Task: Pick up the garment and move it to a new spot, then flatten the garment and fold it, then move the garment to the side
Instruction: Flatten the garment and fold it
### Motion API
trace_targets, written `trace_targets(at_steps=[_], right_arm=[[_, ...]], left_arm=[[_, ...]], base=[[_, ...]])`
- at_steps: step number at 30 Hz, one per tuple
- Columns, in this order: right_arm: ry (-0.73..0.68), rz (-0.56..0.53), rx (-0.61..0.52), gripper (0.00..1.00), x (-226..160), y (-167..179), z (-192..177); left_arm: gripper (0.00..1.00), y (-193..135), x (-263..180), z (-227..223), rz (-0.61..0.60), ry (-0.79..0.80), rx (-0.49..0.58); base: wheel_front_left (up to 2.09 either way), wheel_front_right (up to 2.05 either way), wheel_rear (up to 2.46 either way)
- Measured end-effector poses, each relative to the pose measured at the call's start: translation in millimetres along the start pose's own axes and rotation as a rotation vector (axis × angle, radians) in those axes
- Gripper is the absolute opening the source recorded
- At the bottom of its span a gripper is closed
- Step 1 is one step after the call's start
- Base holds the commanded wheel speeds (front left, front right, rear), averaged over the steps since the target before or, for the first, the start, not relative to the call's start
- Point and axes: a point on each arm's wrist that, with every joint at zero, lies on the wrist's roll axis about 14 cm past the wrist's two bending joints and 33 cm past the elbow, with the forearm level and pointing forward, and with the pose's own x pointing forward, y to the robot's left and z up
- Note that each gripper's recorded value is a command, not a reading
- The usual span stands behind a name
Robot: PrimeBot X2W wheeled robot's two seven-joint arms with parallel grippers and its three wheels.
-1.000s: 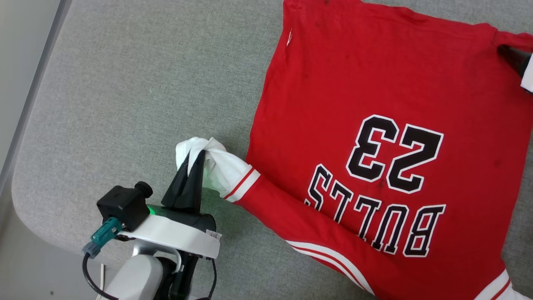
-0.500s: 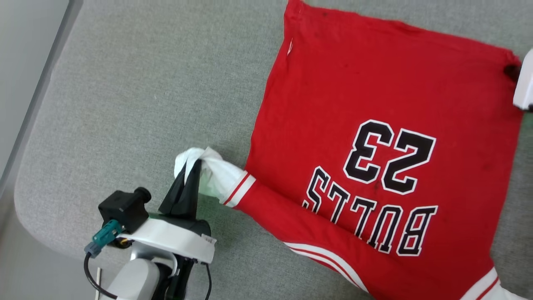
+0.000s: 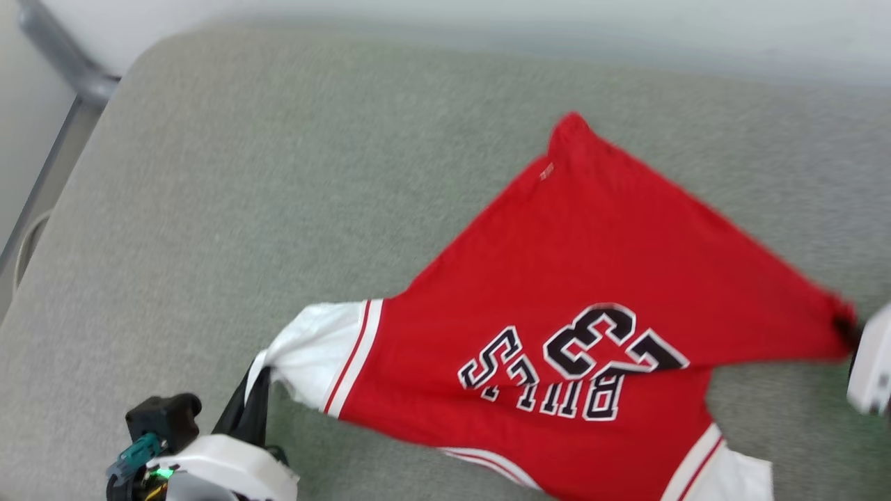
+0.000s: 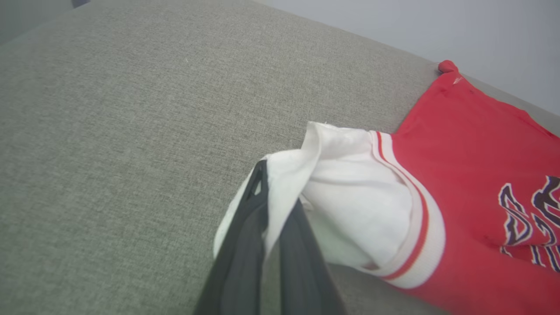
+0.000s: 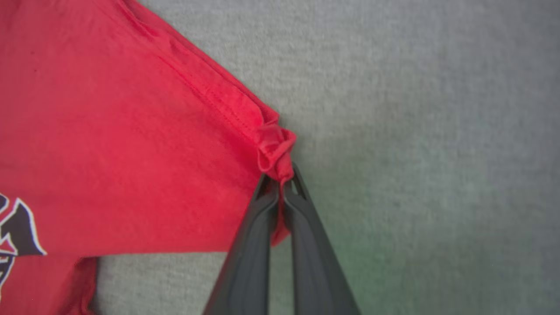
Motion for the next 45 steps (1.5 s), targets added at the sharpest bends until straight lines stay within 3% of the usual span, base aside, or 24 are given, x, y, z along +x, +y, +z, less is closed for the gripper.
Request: trace_targets(at_steps=[10, 17, 18, 19, 20, 24, 29, 33, 39, 45], right_arm=[[0.068, -0.101, 0.263, 0.00, -98, -19, -144], [0.129, -0.143, 0.412, 0.00, -132, -14, -213], [0.125, -0.144, 0.427, 0.14, -132, -13, -216], [0.115, -0.144, 0.441, 0.53, -132, -13, -217], [0.101, -0.145, 0.451, 1.00, -131, -14, -217], [-0.112, -0.154, 0.458, 1.00, -123, -19, -178], [-0.432, -0.170, 0.356, 1.00, -121, -27, -101], [-0.562, -0.134, 0.259, 1.00, -113, -19, -57], [-0.527, -0.037, 0.114, 1.00, -78, 7, -12], [-0.240, 0.066, -0.036, 1.00, -33, 33, 2]], left_arm=[[0.00, -11, -20, -17, -0.048, 0.086, -0.014], [0.00, -22, -22, -24, -0.091, 0.120, 0.002], [0.00, -24, -21, -24, -0.096, 0.120, 0.003], [0.00, -26, -21, -24, -0.101, 0.120, 0.003], [0.00, -27, -21, -25, -0.104, 0.122, 0.004], [0.00, -31, -20, -24, -0.117, 0.122, 0.003], [0.00, -37, -18, -15, -0.130, 0.095, 0.003], [0.00, -43, -14, -6, -0.142, 0.064, -0.004], [0.00, -52, -3, 5, -0.163, 0.027, -0.009], [0.00, -61, 8, 10, -0.185, 0.007, -0.013]], base=[[0.00, 0.00, 0.00], [0.00, 0.00, 0.00], [0.00, 0.00, 0.00], [0.00, 0.00, 0.00], [0.00, 0.00, 0.00], [0.00, 0.00, 0.00], [0.00, 0.00, 0.00], [0.00, 0.00, 0.00], [0.00, 0.00, 0.00], [0.00, 0.00, 0.00]])
